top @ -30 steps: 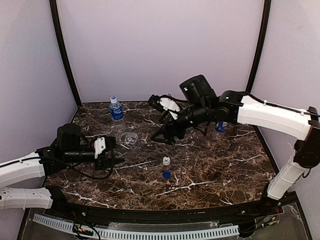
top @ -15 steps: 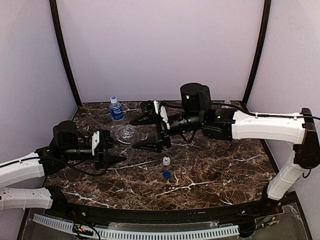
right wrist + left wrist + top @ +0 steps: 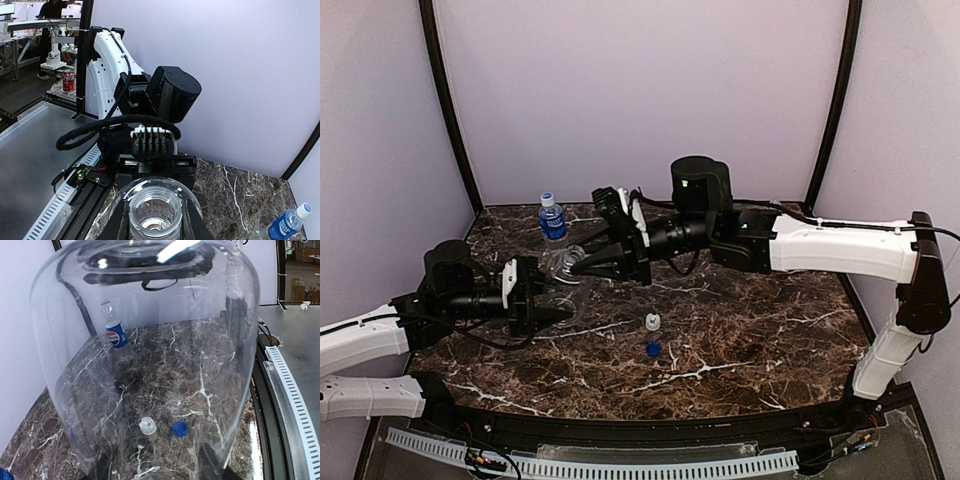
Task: Unscrew the bottle caps
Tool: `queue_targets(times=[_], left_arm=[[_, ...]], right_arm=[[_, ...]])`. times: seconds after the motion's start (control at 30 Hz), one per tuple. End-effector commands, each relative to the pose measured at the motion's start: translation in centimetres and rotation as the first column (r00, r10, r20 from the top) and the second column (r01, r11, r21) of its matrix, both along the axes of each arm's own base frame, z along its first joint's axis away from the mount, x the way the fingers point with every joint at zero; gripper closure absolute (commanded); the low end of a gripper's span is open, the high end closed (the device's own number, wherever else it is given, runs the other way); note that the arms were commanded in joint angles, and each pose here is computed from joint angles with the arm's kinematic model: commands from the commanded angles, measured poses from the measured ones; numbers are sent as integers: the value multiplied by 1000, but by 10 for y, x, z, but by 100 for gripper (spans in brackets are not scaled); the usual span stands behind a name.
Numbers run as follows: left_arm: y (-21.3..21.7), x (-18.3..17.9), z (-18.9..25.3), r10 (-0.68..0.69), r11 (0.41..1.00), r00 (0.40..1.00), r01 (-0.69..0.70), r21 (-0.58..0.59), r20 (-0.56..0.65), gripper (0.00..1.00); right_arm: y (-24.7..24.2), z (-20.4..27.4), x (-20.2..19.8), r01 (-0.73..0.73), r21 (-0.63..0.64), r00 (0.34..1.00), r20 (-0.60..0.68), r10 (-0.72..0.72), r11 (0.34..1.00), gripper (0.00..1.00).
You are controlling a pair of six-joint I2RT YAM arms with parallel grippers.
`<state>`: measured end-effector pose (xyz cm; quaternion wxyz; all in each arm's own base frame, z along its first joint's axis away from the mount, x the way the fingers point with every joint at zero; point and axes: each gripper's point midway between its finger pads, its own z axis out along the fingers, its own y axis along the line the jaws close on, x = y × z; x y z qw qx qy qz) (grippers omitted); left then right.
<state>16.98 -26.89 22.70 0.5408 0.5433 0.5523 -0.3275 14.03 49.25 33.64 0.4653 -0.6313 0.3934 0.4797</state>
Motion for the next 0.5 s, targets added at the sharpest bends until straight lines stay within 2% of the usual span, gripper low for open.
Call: queue_targets(times=[0.0,0.03,0.07,0.1,0.13,0.17,0.23,0.33,0.47], left_arm=[[0,-1,11,-3,1000,999,4,-26,32,95],[0,-1,10,1,1000,999,0,-24,32,90],[1,1,10,10,1000,999,-9,-23,34,80],[2,2,8,19,1000,999,-18,-23,34,52],[3,5,7,42,999,998,-42,-22,38,34],[5,10,6,68,997,997,-67,-21,42,9],[7,15,4,102,995,993,-101,-19,58,2],[11,22,4,150,989,985,-149,-17,88,1],[19,36,7,232,973,963,-232,-14,134,1]], right_arm=[[5,7,-3,-18,7,1000,16,18,1000,100],[4,8,-2,-10,8,1000,17,10,1000,100],[3,10,0,2,9,1000,16,-2,1000,100],[2,11,3,20,6,1000,9,-20,1000,100],[1,12,10,50,2,999,0,-50,999,100],[-1,12,17,81,-7,997,-15,-81,997,100],[-8,10,37,159,-34,986,-48,-161,987,100],[-22,8,66,295,-67,950,-90,-300,953,100],[-58,21,113,522,-74,842,-113,-527,850,100]])
